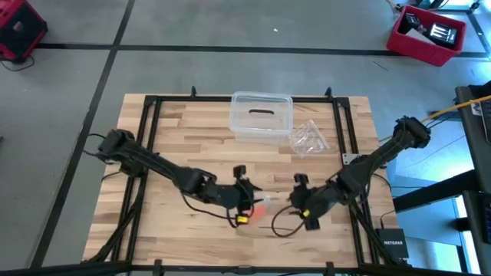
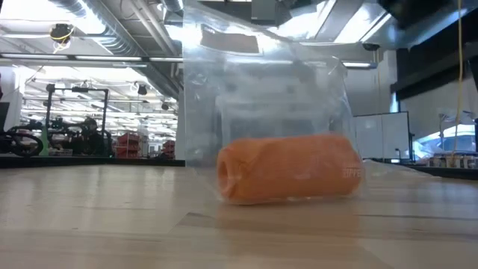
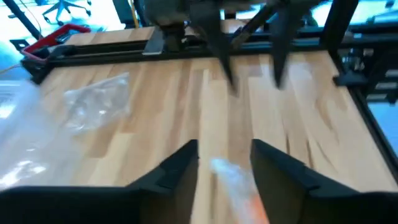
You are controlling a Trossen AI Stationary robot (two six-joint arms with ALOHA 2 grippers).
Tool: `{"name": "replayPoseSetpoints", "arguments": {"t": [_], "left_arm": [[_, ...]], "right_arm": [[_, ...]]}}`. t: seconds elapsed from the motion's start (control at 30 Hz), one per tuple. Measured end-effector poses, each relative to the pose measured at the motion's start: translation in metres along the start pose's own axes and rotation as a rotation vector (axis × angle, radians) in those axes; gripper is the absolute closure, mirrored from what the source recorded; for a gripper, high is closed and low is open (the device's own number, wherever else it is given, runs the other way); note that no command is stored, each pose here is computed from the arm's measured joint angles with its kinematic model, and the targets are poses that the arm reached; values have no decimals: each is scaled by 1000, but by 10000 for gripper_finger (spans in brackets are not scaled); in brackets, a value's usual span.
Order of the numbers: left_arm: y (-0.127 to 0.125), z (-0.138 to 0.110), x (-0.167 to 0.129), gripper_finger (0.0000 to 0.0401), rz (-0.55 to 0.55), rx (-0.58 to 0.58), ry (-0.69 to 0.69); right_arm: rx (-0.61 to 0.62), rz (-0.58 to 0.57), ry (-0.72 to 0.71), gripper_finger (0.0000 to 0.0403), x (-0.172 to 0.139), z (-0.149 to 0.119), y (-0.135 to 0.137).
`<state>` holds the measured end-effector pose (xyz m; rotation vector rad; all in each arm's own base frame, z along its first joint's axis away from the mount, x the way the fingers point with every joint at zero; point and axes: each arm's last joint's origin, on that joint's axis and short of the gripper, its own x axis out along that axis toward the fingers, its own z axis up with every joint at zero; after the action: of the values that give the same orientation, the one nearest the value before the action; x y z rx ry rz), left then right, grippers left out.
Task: Roll bandage
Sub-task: Close the transparent zip bag, then open the transparent bin
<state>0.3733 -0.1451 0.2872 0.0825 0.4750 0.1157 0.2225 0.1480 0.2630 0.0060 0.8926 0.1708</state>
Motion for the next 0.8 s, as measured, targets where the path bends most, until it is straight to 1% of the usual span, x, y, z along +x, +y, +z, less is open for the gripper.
{"name": "replayPoseSetpoints", "arguments": {"t": [0.1, 0.13, 0.2, 0.27, 0.33, 0.37, 0.43, 0.5, 0.57, 0.63, 0.7, 0.77, 0.8], "left_arm": [[13, 3, -21, 230, 29, 65, 73], [17, 2, -27, 223, 55, 84, 101], [27, 0, -38, 214, 147, 111, 144], [37, -3, -49, 211, 260, 131, 167], [49, -13, -56, 210, 336, 158, 207], [55, -20, -56, 210, 343, 162, 233], [67, -36, -56, 210, 315, 167, 292], [86, -50, -55, 210, 319, 151, 342], [106, -63, -56, 210, 335, 133, 379], [125, -78, -57, 210, 332, 98, 399], [140, -88, -60, 210, 302, 48, 369], [153, -94, -65, 210, 272, 3, 305], [158, -99, -66, 210, 271, -4, 283]], "right_arm": [[-141, -172, -46, 176, -8, 16, -16], [-193, -249, -82, 170, -8, 21, -22], [-270, -407, -130, 161, -8, 31, -36], [-306, -521, -137, 159, -7, 39, -53], [-301, -590, -120, 158, -4, 45, -75], [-300, -615, -107, 158, -3, 47, -85], [-291, -667, -100, 158, -4, 53, -109], [-264, -718, -111, 157, -6, 59, -135], [-221, -735, -128, 157, -9, 62, -161], [-166, -716, -171, 157, -10, 64, -187], [-128, -686, -184, 157, -11, 62, -209], [-107, -667, -210, 157, -12, 61, -229], [-105, -654, -198, 157, -11, 58, -239]]}}
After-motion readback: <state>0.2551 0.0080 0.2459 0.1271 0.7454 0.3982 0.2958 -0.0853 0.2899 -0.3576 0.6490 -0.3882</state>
